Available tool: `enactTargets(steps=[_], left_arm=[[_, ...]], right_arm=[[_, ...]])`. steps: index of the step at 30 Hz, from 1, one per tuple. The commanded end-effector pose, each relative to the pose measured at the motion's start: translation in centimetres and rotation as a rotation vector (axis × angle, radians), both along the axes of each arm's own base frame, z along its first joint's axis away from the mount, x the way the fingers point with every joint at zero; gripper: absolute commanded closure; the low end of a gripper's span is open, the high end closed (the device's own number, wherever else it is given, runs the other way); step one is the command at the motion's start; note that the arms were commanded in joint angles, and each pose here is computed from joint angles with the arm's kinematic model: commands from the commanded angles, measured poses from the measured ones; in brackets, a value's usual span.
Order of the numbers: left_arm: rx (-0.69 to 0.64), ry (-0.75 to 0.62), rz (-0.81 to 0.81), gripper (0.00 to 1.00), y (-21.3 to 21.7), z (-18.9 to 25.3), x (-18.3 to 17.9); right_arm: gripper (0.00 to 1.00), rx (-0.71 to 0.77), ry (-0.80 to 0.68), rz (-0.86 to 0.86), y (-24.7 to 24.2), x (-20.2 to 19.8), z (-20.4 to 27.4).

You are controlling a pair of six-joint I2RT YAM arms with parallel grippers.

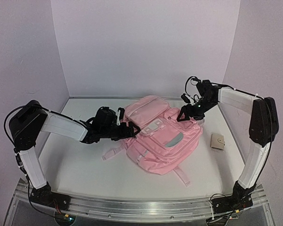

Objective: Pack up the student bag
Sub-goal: Adjust the student bag at the center of the board.

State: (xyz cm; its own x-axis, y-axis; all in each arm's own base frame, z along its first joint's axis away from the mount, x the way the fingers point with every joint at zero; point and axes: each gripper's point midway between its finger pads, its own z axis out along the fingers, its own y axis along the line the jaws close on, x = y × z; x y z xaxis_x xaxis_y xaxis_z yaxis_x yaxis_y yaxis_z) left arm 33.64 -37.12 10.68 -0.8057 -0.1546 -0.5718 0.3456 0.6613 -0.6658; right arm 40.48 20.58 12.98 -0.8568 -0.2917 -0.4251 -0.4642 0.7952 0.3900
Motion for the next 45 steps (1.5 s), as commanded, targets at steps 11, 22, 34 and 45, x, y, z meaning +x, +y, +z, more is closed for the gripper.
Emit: enactTargets(steps=[11, 22, 34, 45], left_arm=[[0.272, -0.290, -0.027, 0.12, -1.9, 9.8, -6.1], [0.507, -0.295, 0.275, 0.00, 3.1, 11.4, -4.6], [0.507, -0.427, -0.216, 0.03, -6.2, 12.9, -7.7], [0.815, -0.480, -0.304, 0.31, -10.8, 8.8, -6.9]], right_arm=[[0.25, 0.166, -0.044, 0.115, 5.6, 1.7, 3.4], [0.11, 0.080, -0.253, 0.036, 0.9, -0.2, 11.6], [0.12, 0.224, -0.034, 0.044, 0.2, -9.9, 9.3], [0.23, 0.261, 0.159, 0.062, 0.8, -12.6, 4.7]])
